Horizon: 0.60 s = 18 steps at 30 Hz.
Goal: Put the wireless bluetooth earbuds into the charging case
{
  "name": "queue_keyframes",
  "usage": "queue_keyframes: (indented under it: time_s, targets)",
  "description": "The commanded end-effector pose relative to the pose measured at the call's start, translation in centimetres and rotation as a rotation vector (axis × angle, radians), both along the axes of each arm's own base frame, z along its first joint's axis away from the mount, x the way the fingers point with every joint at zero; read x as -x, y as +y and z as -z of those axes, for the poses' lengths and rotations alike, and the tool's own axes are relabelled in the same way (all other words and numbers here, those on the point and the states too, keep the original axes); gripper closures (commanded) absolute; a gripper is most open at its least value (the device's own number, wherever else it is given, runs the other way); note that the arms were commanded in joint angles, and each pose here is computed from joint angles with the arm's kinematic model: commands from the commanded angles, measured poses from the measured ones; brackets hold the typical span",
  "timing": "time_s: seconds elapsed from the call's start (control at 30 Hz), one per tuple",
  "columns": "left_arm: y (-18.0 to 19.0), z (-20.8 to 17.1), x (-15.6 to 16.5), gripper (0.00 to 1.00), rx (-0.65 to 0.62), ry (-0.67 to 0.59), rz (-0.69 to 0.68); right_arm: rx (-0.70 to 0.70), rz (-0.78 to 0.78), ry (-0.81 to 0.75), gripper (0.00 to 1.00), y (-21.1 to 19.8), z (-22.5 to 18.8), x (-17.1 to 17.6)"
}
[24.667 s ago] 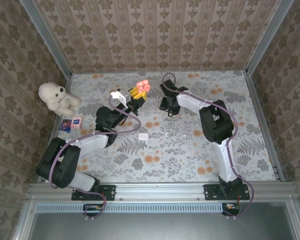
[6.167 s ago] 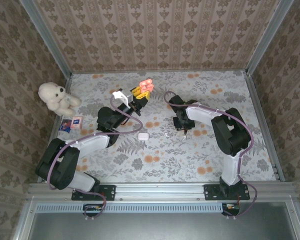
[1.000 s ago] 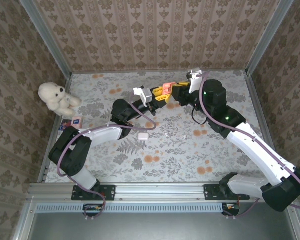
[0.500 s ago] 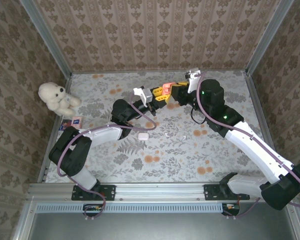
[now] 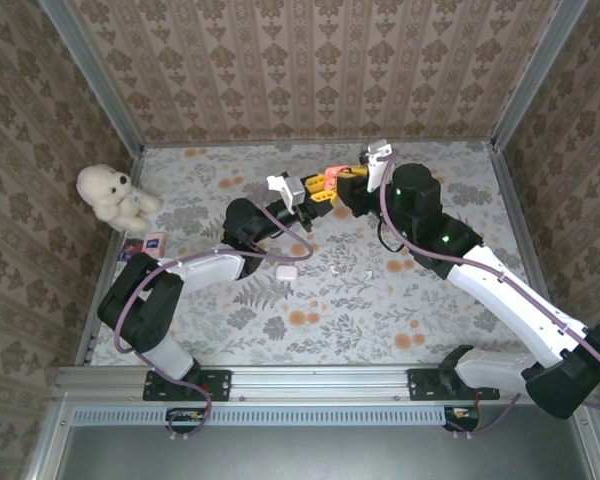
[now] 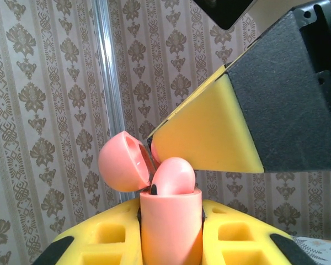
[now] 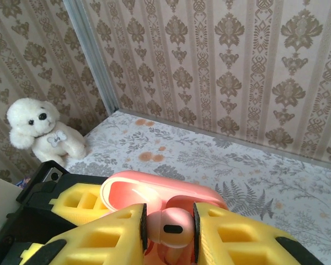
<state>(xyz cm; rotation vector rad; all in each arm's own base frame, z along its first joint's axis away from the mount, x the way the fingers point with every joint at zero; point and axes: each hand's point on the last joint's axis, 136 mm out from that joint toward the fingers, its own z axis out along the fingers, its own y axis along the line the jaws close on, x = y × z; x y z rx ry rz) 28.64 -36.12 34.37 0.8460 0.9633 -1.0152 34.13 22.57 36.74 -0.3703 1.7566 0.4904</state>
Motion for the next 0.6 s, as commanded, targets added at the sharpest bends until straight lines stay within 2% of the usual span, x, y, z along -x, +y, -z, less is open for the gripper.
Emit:
queue_keyframes:
  time_s: [0.0, 0.3, 0.57]
  targets:
    - [0.71, -2.65, 0.66, 1.0, 0.062, -0.052, -0.014, 0.093, -0.007, 0.044, 0.72, 0.32, 2.96, 0.4]
    - [0.66, -2.61, 0.64, 1.0, 0.062, -0.047, -0.013, 0.1, 0.01, 0.05, 0.71, 0.04, 3.35, 0.41]
    - [0.67, -2.6, 0.72, 1.0, 0.062, -0.048, -0.01, 0.096, 0.028, 0.043, 0.63, -0.17, 2.99, 0.17]
